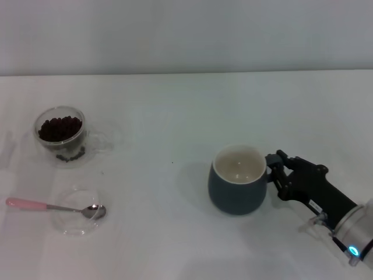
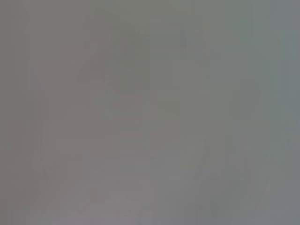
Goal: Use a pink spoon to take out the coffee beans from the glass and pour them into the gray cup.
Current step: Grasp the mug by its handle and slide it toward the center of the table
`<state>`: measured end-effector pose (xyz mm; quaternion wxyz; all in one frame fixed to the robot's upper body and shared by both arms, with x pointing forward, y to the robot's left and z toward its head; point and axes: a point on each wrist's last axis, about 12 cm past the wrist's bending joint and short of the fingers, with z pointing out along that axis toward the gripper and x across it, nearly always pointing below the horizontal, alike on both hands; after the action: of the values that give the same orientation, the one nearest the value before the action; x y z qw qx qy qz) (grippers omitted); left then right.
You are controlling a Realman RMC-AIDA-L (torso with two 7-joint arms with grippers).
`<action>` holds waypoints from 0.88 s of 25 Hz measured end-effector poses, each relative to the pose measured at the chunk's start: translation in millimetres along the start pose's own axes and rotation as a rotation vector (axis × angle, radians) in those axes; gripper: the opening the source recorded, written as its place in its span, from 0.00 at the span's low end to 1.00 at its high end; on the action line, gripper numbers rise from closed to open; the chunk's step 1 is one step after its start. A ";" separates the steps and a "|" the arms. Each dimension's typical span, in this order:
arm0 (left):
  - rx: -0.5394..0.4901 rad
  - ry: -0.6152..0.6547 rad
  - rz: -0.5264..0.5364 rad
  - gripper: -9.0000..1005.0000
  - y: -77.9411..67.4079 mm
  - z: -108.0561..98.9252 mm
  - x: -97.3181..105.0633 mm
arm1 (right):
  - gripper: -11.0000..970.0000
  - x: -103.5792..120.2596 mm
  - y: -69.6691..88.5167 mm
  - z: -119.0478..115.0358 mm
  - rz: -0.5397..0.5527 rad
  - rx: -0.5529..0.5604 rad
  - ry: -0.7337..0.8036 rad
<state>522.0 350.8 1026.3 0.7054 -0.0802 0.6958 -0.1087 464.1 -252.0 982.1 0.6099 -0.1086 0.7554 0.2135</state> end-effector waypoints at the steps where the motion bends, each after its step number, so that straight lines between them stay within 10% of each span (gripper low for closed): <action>1: 0.000 0.000 0.000 0.84 0.0 0.0 0.0 | 0.20 -0.7 1.2 1.9 -0.001 -0.007 0.000; 22: 0.000 -0.003 -0.008 0.84 -0.3 -2.4 0.9 | 0.20 -4.8 31.1 27.9 -0.034 -0.184 0.047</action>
<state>519.7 350.4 1025.4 0.7060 -0.0832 0.6944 -0.1115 476.4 -212.3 988.1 0.5828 -0.1821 0.7449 0.2688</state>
